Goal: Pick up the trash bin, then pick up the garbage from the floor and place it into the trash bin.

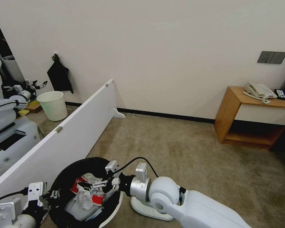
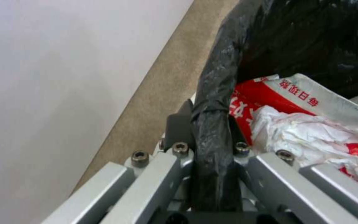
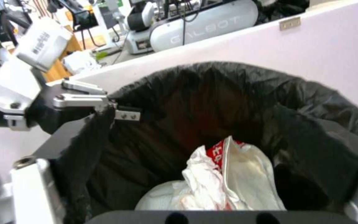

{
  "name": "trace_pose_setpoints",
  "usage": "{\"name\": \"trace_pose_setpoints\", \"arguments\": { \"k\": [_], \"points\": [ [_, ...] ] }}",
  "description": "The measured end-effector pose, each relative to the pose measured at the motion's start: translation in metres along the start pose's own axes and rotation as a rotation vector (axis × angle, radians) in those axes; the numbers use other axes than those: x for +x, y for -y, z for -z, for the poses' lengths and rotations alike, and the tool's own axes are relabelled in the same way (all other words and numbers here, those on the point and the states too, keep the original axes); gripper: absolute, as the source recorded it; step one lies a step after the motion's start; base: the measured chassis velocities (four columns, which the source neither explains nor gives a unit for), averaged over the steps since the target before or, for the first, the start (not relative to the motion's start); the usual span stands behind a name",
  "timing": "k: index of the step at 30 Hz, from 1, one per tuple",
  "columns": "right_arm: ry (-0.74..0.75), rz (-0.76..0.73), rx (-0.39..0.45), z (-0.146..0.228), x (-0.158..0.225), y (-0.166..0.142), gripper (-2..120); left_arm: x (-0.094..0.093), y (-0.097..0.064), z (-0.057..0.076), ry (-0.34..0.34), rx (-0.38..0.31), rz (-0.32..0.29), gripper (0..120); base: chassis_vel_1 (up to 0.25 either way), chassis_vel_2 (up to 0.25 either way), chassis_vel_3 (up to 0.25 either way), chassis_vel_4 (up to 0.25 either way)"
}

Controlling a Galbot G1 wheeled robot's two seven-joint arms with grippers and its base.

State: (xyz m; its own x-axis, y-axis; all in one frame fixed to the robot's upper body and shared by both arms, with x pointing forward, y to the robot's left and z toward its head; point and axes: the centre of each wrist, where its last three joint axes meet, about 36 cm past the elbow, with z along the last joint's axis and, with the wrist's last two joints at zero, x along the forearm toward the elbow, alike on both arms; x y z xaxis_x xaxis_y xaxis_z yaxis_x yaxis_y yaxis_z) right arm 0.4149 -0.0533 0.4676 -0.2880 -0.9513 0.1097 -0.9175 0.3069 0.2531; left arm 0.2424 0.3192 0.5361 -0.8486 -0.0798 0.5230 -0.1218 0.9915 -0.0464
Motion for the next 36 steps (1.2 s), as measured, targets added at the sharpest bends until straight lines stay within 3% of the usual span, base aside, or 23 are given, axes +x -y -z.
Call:
{"name": "trace_pose_setpoints", "arguments": {
  "k": [6, 16, 21, 24, 27, 36],
  "points": [
    [0.017, 0.007, 0.01, 0.003, 0.005, 0.002, 100, -0.001, 0.0, 0.0, 0.001, 0.001, 0.001, 3, 0.0, 0.0, 0.0, 0.0],
    [0.2, -0.105, 0.056, 0.037, 0.028, 0.027, 100, -0.003, -0.004, 0.0, 0.002, 0.016, 0.012, 3, 0.0, 0.0, 0.0, 0.0],
    [0.256, -0.285, 0.083, 0.041, 0.054, 0.047, 100, -0.001, -0.009, 0.001, 0.008, 0.025, 0.032, 3, 0.0, 0.0, 0.0, 0.0],
    [0.26, -0.348, 0.078, 0.039, 0.061, 0.051, 100, -0.001, -0.01, 0.001, 0.009, 0.029, 0.037, 3, 0.0, 0.0, 0.0, 0.0],
    [0.248, -0.502, 0.042, 0.03, 0.077, 0.065, 100, -0.001, -0.013, 0.0, 0.01, 0.039, 0.05, 3, 0.0, 0.0, 0.0, 0.0],
    [0.163, -0.662, -0.002, 0.014, 0.107, 0.087, 100, 0.0, -0.015, 0.002, 0.015, 0.043, 0.055, 3, 0.0, 0.0, 0.0, 0.0]
  ]
}}
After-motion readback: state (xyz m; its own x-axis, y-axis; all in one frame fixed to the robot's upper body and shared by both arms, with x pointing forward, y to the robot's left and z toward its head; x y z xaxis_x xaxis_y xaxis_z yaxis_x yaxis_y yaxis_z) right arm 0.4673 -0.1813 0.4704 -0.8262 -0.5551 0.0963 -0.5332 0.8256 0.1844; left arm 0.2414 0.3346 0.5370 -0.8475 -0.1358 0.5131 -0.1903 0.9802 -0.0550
